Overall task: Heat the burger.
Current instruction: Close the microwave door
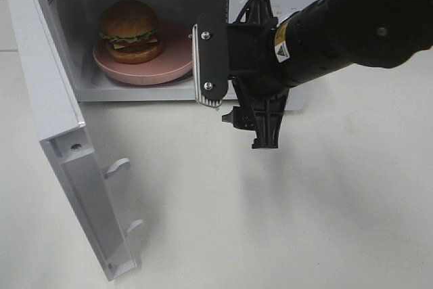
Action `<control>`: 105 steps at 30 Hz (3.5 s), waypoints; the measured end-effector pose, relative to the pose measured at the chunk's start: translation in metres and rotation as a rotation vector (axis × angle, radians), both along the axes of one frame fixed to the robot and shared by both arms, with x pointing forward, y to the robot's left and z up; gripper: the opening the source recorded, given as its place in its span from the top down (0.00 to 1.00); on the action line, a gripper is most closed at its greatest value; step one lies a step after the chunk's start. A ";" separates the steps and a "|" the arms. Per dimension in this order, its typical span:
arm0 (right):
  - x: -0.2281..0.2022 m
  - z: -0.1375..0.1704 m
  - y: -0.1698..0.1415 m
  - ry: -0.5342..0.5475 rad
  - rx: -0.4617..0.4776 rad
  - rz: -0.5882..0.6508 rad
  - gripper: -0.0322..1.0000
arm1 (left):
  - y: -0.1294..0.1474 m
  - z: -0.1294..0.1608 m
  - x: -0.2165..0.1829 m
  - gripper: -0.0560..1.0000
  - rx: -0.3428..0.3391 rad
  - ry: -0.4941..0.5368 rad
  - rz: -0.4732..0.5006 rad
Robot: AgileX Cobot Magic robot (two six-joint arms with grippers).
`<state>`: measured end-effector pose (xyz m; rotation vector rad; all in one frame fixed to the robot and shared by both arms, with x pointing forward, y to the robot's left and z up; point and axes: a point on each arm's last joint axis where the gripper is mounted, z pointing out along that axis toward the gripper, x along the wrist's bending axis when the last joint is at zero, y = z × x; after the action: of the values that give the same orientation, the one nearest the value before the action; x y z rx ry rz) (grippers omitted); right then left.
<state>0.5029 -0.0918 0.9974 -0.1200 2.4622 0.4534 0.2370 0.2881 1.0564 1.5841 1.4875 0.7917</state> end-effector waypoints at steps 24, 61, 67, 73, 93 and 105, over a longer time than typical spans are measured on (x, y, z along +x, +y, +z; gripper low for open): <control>-0.072 0.047 -0.066 0.157 0.267 -0.444 0.23 | 0.000 -0.001 0.000 0.02 0.001 0.002 0.001; -0.179 0.100 -0.157 0.319 0.415 -0.799 0.23 | 0.000 -0.001 0.000 0.02 0.001 0.002 0.001; -0.198 0.085 -0.173 0.309 0.467 -0.809 0.23 | 0.000 -0.001 0.000 0.02 0.001 0.002 0.001; -0.207 0.061 -0.187 0.286 0.517 -0.915 0.23 | 0.000 -0.001 0.000 0.02 0.001 0.002 0.001; -0.239 0.053 -0.210 0.131 0.787 -1.130 0.23 | 0.000 -0.001 0.000 0.02 0.001 0.002 0.001; -0.271 0.054 -0.217 -0.079 0.953 -1.202 0.23 | 0.000 -0.001 0.000 0.02 0.001 0.002 0.001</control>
<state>0.2321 -0.3086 1.0516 1.5463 1.5667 0.9092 0.2372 0.2881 1.0558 1.5856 1.4892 0.7913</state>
